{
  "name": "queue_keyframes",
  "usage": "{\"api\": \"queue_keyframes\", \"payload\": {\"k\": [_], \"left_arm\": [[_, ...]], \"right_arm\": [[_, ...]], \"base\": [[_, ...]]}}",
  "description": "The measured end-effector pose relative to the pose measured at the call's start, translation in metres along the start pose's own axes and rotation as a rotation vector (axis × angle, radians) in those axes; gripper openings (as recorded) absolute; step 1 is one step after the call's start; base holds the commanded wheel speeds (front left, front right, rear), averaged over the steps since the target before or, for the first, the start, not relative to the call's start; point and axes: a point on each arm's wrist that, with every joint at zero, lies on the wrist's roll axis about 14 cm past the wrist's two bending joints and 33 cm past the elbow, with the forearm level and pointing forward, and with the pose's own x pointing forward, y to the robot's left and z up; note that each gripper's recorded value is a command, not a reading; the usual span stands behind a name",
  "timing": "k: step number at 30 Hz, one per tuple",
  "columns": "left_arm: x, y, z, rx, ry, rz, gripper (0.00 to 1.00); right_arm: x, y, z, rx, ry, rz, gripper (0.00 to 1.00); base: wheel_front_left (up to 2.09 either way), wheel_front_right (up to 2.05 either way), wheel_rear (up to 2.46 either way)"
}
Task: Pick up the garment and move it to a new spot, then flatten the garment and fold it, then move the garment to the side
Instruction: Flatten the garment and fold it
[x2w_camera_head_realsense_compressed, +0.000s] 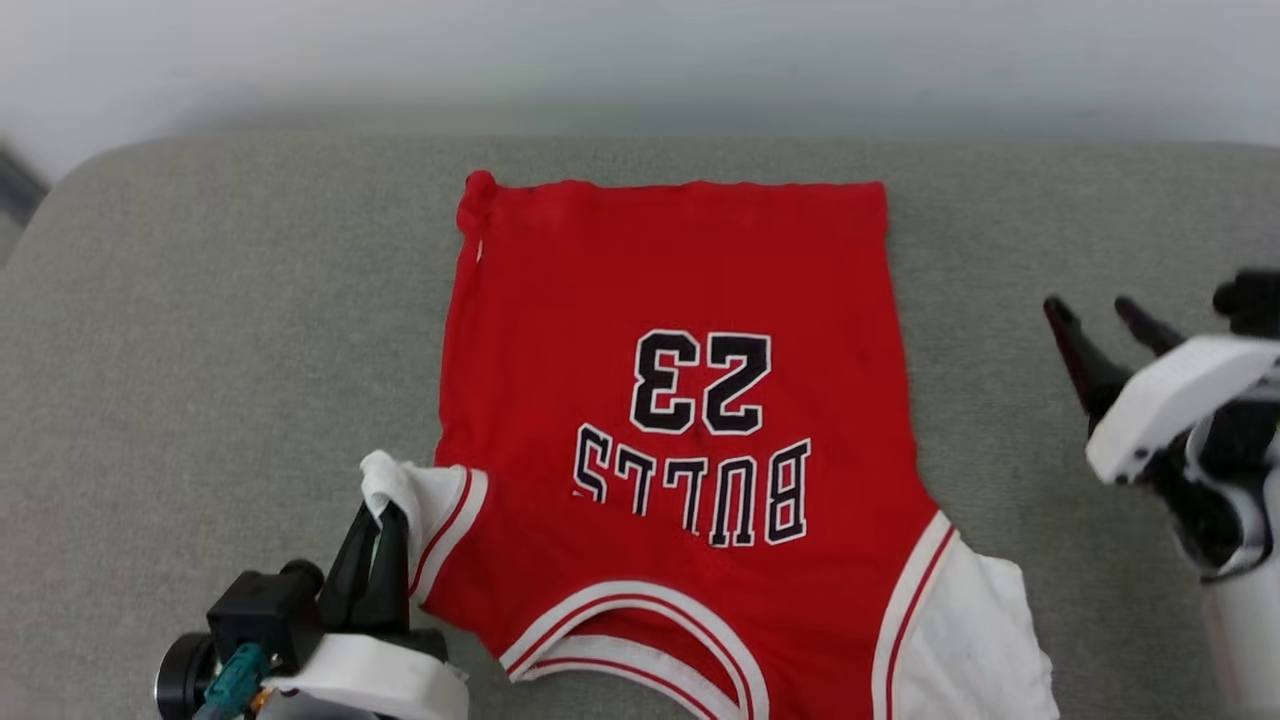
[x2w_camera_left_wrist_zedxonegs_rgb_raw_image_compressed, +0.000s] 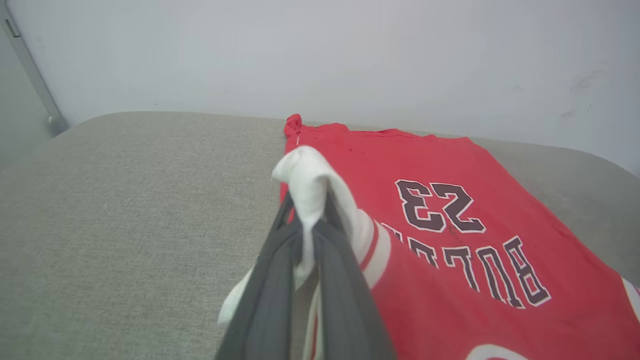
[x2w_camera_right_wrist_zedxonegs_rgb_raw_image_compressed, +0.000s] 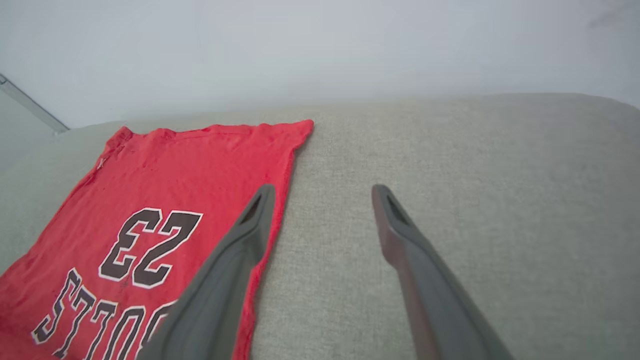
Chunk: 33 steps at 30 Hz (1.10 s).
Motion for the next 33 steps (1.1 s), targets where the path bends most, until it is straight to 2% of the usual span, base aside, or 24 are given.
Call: {"api": "queue_keyframes", "payload": {"k": [3, 7, 15, 22, 28, 29, 30, 31, 33], "left_arm": [[0.011, -0.002, 0.000, 0.009, -0.004, -0.010, 0.00], [0.025, -0.003, -0.004, 0.007, -0.009, -0.013, 0.00], [0.047, 0.005, -0.020, 0.014, 0.003, 0.012, 0.00], [0.057, 0.016, -0.040, 0.026, 0.041, 0.045, 0.00], [0.057, 0.026, -0.056, 0.036, 0.079, 0.076, 0.00], [0.056, 0.026, -0.056, 0.035, 0.078, 0.077, 0.00], [0.056, 0.026, -0.056, 0.030, 0.078, 0.078, 0.00], [0.056, 0.026, -0.056, 0.028, 0.078, 0.078, 0.00], [0.055, 0.025, -0.054, 0.020, 0.072, 0.080, 0.00]], "right_arm": [[0.042, 0.000, 0.011, -0.013, 0.050, 0.015, 1.00], [0.090, 0.002, 0.008, -0.017, 0.160, 0.024, 1.00], [0.166, 0.017, -0.022, -0.044, 0.423, 0.056, 1.00], [0.207, 0.039, -0.068, -0.021, 0.575, 0.104, 1.00], [0.221, 0.044, -0.099, 0.010, 0.711, 0.113, 1.00], [0.221, 0.044, -0.099, 0.017, 0.724, 0.109, 0.59], [0.220, 0.042, -0.099, 0.027, 0.733, 0.103, 0.09], [0.219, 0.041, -0.099, 0.017, 0.738, 0.097, 0.00], [0.215, 0.038, -0.098, 0.010, 0.746, 0.085, 0.00]], "base": [[0.00, 0.00, 0.00], [0.00, 0.00, 0.00], [0.00, 0.00, 0.00], [0.00, 0.00, 0.00], [0.00, 0.00, 0.00], [0.00, 0.00, 0.00], [0.00, 0.00, 0.00], [0.00, 0.00, 0.00], [0.00, 0.00, 0.00]]}}
